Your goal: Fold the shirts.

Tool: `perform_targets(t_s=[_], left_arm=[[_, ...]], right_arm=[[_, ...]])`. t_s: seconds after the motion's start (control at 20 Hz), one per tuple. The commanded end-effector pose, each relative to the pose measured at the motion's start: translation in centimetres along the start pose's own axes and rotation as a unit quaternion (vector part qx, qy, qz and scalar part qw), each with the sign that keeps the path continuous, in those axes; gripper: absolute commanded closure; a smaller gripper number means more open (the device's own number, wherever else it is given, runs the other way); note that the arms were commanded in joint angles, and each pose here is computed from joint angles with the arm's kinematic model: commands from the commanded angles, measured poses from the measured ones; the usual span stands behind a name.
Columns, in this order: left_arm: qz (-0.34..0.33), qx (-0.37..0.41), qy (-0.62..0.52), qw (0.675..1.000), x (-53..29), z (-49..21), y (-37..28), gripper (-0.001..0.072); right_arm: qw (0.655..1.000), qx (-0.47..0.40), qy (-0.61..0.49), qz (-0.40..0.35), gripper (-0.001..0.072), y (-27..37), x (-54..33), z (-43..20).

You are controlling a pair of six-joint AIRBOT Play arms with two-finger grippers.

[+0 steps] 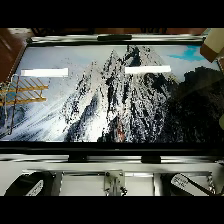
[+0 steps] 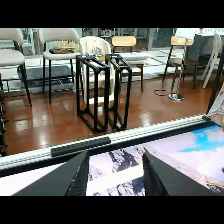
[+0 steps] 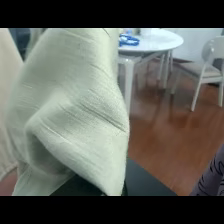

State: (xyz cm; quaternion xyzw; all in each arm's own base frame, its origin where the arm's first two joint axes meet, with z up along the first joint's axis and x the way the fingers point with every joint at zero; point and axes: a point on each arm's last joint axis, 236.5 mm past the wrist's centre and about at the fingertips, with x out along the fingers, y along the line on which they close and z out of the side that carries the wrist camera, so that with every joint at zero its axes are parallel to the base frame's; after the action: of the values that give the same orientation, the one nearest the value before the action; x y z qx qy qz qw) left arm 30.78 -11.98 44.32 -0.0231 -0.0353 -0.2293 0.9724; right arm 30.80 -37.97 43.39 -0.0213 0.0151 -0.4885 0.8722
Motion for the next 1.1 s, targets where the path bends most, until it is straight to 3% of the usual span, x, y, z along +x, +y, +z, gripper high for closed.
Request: perform_targets(t_s=[0.0, 0.65, 1.05], left_arm=[[-0.001, -0.025, 0.003, 1.0, -0.1, -0.1, 0.0, 0.0307], [-0.007, -0.047, 0.022, 0.999, -0.1, -1.0, -0.4, 0.0307], [-0.007, -0.081, 0.025, 0.996, -0.1, -1.1, -0.4, 0.0307]], right_arm=[[1.0, 0.019, 0.012, -0.016, 0.0654, -1.8, 1.5, -1.2], [1.0, 0.013, -0.022, -0.01, 0.0654, -1.9, 2.6, -0.3], [0.997, 0.017, -0.021, -0.072, 0.0654, -8.6, 4.1, -1.4]])
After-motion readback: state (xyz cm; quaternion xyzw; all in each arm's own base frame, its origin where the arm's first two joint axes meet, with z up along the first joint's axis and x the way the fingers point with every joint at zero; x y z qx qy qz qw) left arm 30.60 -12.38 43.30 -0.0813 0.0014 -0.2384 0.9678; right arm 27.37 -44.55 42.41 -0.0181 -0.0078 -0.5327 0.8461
